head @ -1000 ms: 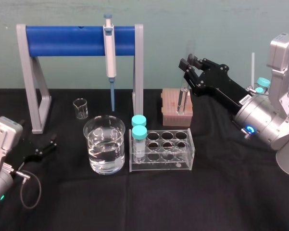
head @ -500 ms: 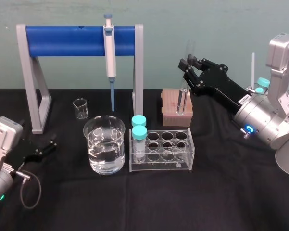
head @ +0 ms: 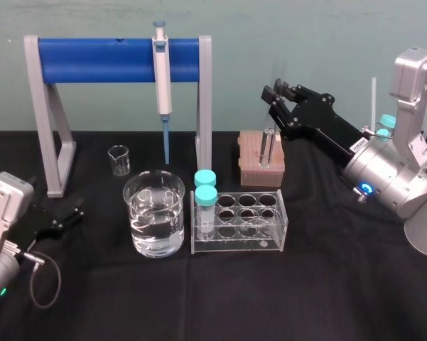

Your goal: Hold the test tube with one hand and immerse one end into the beaker, then return it to the test tube rack.

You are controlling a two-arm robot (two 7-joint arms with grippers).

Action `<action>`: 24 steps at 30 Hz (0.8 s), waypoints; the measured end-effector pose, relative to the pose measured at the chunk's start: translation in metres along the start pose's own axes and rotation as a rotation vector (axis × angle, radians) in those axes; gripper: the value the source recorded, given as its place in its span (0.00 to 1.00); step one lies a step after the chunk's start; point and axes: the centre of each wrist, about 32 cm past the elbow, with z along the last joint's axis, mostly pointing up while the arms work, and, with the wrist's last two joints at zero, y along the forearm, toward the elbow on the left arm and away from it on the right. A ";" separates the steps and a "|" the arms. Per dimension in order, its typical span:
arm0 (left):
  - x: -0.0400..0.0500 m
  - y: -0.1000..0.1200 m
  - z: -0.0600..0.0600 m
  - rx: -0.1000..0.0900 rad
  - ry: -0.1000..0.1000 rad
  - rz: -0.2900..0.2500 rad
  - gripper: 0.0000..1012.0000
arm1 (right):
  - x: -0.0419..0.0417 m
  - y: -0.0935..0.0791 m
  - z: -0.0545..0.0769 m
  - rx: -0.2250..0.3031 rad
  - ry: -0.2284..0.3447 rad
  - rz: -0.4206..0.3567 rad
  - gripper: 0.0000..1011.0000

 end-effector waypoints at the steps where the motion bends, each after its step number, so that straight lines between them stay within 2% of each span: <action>1: 0.0000 0.000 0.000 0.000 0.000 0.000 0.99 | 0.0001 0.001 0.000 0.001 -0.001 0.001 0.22; 6: 0.0000 0.000 0.000 0.000 0.000 0.000 0.99 | -0.0014 0.011 0.002 0.018 -0.006 0.034 0.22; 9: 0.0000 0.000 0.000 0.000 0.000 0.000 0.99 | -0.0050 0.022 0.003 0.034 -0.008 0.075 0.22; 13: 0.0000 0.000 0.000 0.000 0.000 0.000 0.99 | -0.0130 0.038 0.004 0.058 -0.001 0.148 0.22; 15: 0.0000 0.000 0.000 0.000 0.000 0.000 0.99 | -0.0206 0.050 0.004 0.076 0.010 0.208 0.22; 16: 0.0000 0.000 0.000 0.000 0.000 0.000 0.99 | -0.0206 0.050 0.004 0.076 0.010 0.208 0.22; 20: 0.0000 0.000 0.000 0.000 0.000 0.000 0.99 | -0.0322 0.065 0.002 0.094 0.035 0.291 0.22; 24: 0.0000 0.000 0.000 0.000 0.000 0.000 0.99 | -0.0385 0.073 -0.002 0.093 0.051 0.331 0.22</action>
